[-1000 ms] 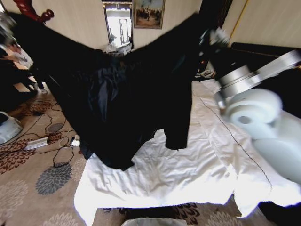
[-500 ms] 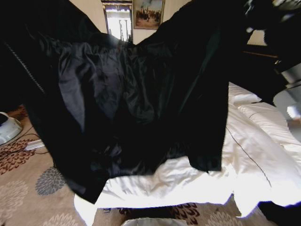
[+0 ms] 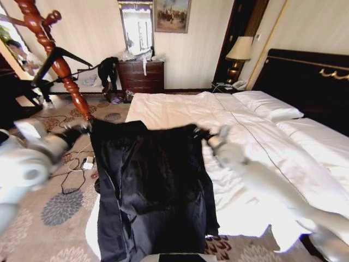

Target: Pick up the clothes from the bed and hang them on the clothes hanger.

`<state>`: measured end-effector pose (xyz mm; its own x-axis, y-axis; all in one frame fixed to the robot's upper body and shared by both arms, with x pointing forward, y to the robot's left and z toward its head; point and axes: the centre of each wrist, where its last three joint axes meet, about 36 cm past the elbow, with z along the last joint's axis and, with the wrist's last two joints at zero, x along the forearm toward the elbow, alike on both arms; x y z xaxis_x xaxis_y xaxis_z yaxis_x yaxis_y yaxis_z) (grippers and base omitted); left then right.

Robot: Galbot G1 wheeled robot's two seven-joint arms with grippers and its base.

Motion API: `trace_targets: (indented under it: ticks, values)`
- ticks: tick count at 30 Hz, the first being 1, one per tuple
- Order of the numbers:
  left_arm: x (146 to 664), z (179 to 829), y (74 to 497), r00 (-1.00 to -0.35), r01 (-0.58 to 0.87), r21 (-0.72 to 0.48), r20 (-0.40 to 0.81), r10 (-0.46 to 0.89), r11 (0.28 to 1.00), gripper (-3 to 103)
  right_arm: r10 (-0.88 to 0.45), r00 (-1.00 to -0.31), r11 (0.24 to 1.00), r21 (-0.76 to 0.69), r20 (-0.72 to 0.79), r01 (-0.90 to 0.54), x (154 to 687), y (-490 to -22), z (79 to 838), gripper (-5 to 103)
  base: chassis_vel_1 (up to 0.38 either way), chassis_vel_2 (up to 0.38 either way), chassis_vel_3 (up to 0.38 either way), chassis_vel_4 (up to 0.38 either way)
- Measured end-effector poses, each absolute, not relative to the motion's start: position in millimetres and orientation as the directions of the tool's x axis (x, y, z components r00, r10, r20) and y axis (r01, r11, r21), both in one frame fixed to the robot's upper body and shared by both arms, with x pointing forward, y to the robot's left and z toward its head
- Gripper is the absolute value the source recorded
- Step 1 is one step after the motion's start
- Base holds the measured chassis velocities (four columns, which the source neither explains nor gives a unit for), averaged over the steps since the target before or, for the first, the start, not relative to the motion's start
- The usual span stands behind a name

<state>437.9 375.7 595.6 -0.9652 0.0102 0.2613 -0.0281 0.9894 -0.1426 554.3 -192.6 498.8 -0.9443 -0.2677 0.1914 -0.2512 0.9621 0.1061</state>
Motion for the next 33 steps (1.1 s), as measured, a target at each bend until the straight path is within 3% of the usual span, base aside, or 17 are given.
trace_targets:
  ticks: [8, 13, 22, 27, 29, 30, 32, 33]
  values:
    - [516, 582, 345, -0.954, -0.083, -0.220, 0.300, -0.014, 0.972, 0, -0.256, -0.963, 0.965, 0.084, 0.086, -0.249, 616, -163, 502, 1, 0.000, 0.000, 0.000, 0.000]
    - [591, 573, 268, -0.933, -0.044, -0.286, 0.354, 0.063, 0.957, 0, -0.254, -0.964, 0.967, 0.017, 0.082, -0.253, 650, -120, 492, 1, 0.000, 0.000, 0.000, 0.000]
    - [668, 537, 180, -0.897, -0.106, -0.296, 0.441, 0.037, 0.949, 0, -0.151, -0.973, 0.980, -0.105, 0.175, -0.171, 661, -128, 424, 1, 0.000, 0.000, 0.000, 0.000]
    - [668, 520, 153, -0.881, -0.100, -0.324, 0.468, 0.067, 0.941, 0, -0.172, -0.965, 0.978, -0.084, 0.199, -0.191, 656, -130, 410, 6, 0.000, 0.000, 0.000, 0.000]
    - [647, 506, 149, -0.858, -0.089, -0.307, 0.506, 0.083, 0.948, 3, -0.240, -0.942, 0.971, 0.035, 0.234, -0.238, 641, -136, 416, 16, 0.000, 0.000, 0.000, 0.000]
    - [647, 506, 149, -0.858, -0.089, -0.307, 0.506, 0.083, 0.948, 3, -0.240, -0.942, 0.971, 0.035, 0.234, -0.238, 641, -136, 416, 16, 0.000, 0.000, 0.000, 0.000]
    - [627, 503, 159, -0.832, -0.109, -0.275, 0.551, 0.064, 0.955, 14, -0.302, -0.909, 0.950, 0.174, 0.287, -0.260, 620, -161, 432, 27, 0.000, 0.000, 0.000, 0.000]
    - [622, 504, 163, -0.825, -0.113, -0.266, 0.562, 0.059, 0.957, 14, -0.312, -0.901, 0.945, 0.198, 0.300, -0.261, 615, -169, 435, 27, 0.000, 0.000, 0.000, 0.000]
